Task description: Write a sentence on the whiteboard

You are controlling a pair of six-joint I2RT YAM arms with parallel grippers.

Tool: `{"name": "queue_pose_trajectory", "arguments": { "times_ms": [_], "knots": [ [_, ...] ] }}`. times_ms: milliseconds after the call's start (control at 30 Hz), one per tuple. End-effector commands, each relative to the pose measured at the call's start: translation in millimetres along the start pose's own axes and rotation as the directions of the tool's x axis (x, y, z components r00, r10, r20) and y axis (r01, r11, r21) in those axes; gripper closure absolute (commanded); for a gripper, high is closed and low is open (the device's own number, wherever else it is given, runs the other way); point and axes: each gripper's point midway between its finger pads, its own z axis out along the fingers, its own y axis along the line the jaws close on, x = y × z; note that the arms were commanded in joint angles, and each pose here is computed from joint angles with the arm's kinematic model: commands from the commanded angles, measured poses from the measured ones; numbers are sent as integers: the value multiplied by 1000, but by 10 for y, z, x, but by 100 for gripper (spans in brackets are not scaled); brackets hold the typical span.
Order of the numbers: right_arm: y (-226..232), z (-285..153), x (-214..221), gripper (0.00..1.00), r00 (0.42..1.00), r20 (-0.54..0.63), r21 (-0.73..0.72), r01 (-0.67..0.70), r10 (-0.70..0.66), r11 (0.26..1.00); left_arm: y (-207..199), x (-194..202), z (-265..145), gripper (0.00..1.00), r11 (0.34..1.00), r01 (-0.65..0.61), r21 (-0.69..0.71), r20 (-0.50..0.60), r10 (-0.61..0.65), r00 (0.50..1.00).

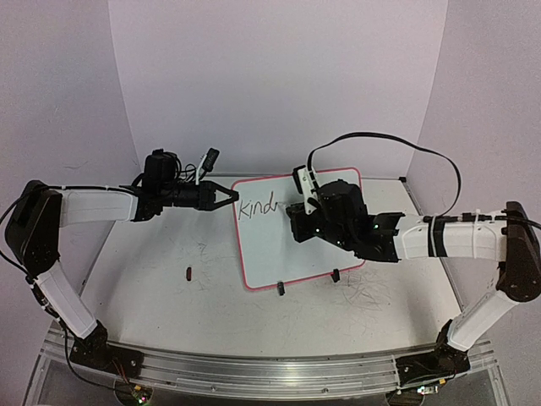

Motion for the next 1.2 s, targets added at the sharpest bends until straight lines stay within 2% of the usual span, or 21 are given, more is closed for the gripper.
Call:
{"name": "queue_pose_trajectory", "arguments": {
  "times_ms": [0,467,1167],
  "knots": [
    [-59,37,-244,100,998,60,42,-14,12,999,-179,-118,-52,100,997,-69,24,30,68,997],
    [-168,-12,-122,100,999,27,86,-39,37,996,-192,-128,-59,100,997,-71,25,33,71,997],
    [-122,-60,272,100,996,-71,31,-47,49,998,-182,-121,-52,100,997,-69,26,30,68,997]
  ]
}}
